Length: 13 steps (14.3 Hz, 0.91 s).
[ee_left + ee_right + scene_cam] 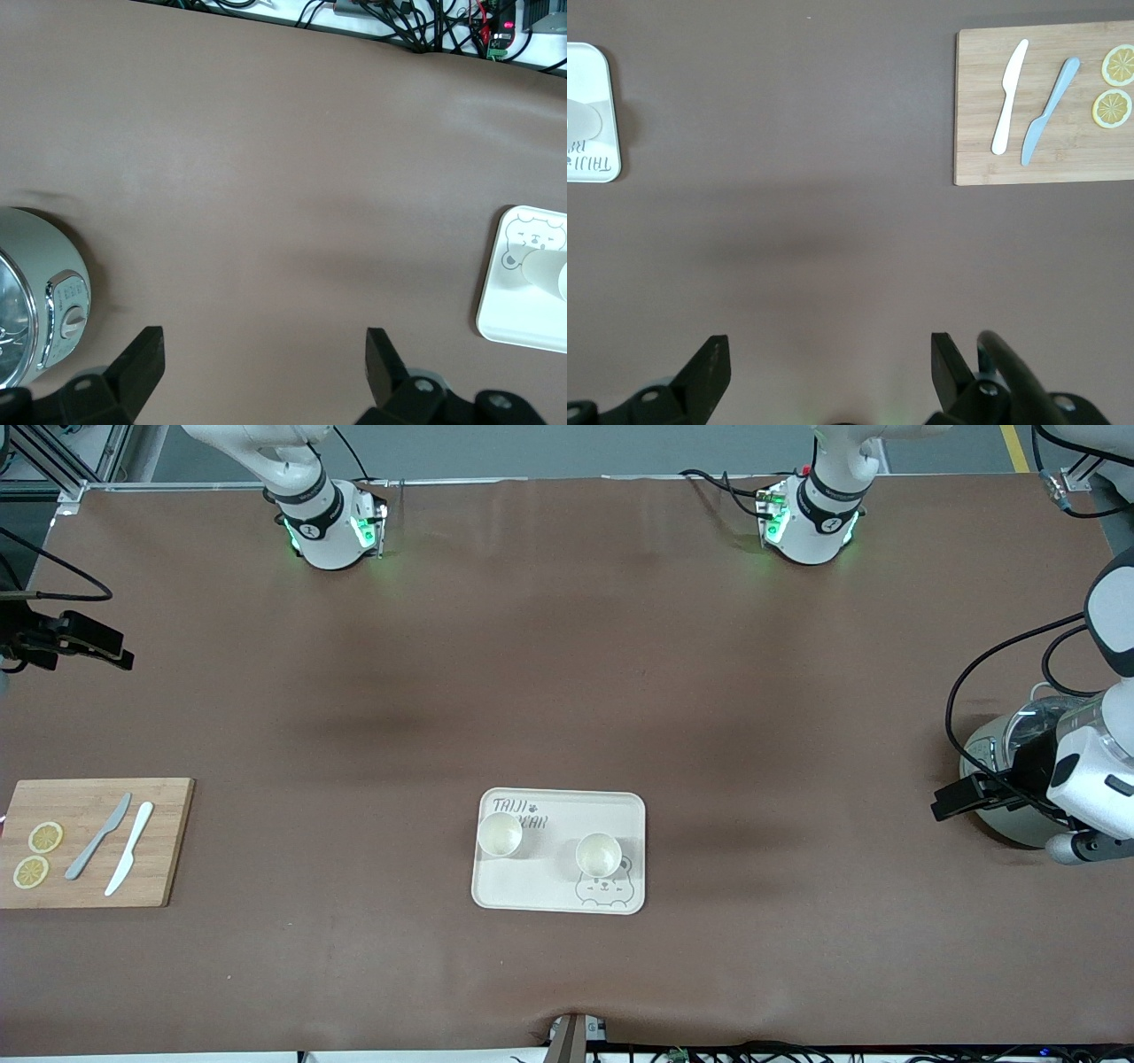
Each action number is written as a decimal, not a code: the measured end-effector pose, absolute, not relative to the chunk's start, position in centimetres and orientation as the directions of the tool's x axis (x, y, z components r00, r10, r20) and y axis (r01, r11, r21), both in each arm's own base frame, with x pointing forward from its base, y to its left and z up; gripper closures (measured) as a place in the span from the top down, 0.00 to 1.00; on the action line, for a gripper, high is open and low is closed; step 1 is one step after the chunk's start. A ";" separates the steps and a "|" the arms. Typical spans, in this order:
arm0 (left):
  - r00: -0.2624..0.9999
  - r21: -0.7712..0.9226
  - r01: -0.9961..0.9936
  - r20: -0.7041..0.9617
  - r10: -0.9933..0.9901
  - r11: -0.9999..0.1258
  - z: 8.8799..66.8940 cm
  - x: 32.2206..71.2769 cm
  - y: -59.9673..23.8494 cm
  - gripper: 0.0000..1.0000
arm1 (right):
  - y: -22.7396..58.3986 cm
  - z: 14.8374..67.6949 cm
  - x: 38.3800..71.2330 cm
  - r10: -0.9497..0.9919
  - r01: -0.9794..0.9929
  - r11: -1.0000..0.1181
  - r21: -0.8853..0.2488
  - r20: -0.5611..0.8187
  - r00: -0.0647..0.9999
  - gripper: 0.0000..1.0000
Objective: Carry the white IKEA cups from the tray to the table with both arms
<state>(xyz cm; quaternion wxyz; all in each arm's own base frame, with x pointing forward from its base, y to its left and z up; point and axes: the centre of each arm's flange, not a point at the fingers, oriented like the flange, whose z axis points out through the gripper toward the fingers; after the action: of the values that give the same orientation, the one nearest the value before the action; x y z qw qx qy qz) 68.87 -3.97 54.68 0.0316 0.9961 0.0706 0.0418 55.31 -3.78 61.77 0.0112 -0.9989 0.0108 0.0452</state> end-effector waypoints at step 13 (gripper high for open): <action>0.979 0.071 0.182 0.078 0.187 -0.981 54.7 68.8 -5.3 1.00 | -3.7 61.7 55.3 -0.018 -0.020 -1.000 -0.021 -0.091 0.996 1.00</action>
<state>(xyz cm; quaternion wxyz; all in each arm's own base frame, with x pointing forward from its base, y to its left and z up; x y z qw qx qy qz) 68.81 -5.35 54.67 0.0318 0.9943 0.0929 0.0422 55.35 -3.65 61.73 0.0112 -0.9989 0.0096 0.0455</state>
